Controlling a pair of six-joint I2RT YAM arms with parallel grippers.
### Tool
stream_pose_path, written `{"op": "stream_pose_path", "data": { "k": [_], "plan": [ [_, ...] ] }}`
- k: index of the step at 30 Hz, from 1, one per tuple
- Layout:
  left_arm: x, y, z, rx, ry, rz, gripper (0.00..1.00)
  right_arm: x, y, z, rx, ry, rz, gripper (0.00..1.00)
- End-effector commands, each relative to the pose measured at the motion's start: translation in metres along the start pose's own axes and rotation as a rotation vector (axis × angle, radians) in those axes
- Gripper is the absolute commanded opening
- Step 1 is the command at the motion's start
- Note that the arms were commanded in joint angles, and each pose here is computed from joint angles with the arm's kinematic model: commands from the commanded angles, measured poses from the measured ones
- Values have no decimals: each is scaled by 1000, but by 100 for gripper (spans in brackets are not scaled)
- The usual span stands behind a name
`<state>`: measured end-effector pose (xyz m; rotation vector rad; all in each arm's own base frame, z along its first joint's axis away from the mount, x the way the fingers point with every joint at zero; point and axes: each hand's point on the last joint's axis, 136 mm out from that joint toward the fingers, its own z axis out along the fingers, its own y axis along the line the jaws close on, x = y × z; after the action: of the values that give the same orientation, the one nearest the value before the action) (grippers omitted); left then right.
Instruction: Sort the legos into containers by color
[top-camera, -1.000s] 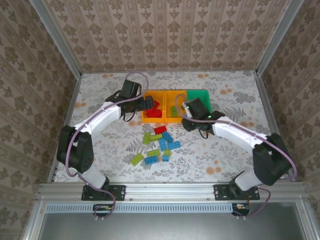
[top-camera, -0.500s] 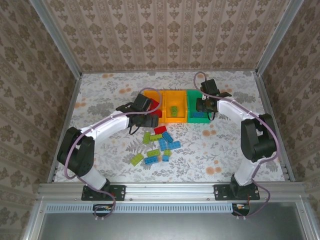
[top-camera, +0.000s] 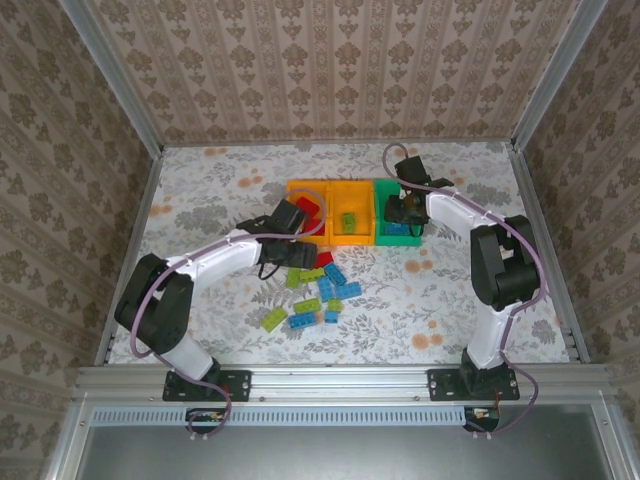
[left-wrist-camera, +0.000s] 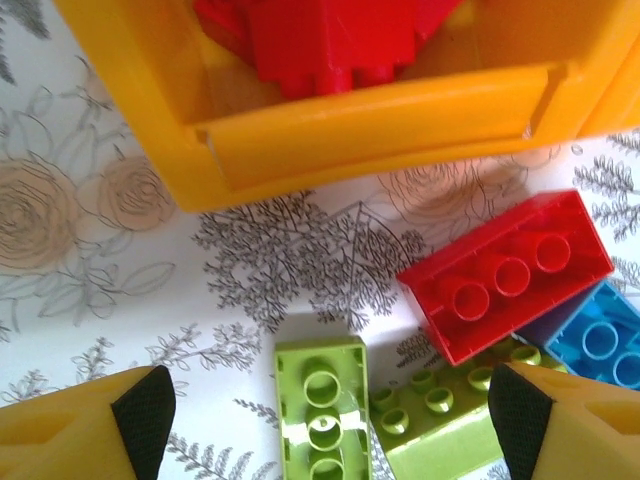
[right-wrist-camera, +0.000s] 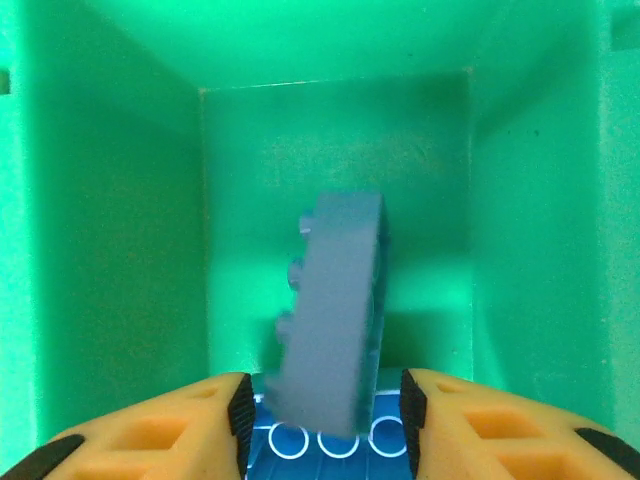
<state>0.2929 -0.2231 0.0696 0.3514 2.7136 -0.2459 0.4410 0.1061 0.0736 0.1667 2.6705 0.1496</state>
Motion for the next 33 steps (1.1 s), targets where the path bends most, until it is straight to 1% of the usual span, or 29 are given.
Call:
{"op": "stream_pose_path", "data": {
  "k": [1,3,5,6,11,19,23,27,33],
  "plan": [
    [6,-15,-5,55,1,87,85,-1,1,-11,-10,-3,14,53],
    [10,-20,-5,66,9,156,85,0,2,-15,-20,-10,15,58],
    [12,-20,-5,62,3,211,85,0,2,-19,-26,-20,16,67],
    [14,-21,-5,65,-1,240,84,0,2,-21,-30,-26,18,70],
    [21,-24,-2,81,1,353,82,-2,6,-32,-59,-52,26,77],
    [25,-24,-2,49,10,508,81,1,4,-34,-51,-48,17,79],
    [31,-27,-1,68,31,574,79,3,3,-32,-50,-41,19,79],
    [34,-21,2,43,49,611,74,3,3,-32,-46,-42,16,80],
    [41,-31,9,100,72,640,73,1,3,-33,-44,-47,16,80]
  ]
}}
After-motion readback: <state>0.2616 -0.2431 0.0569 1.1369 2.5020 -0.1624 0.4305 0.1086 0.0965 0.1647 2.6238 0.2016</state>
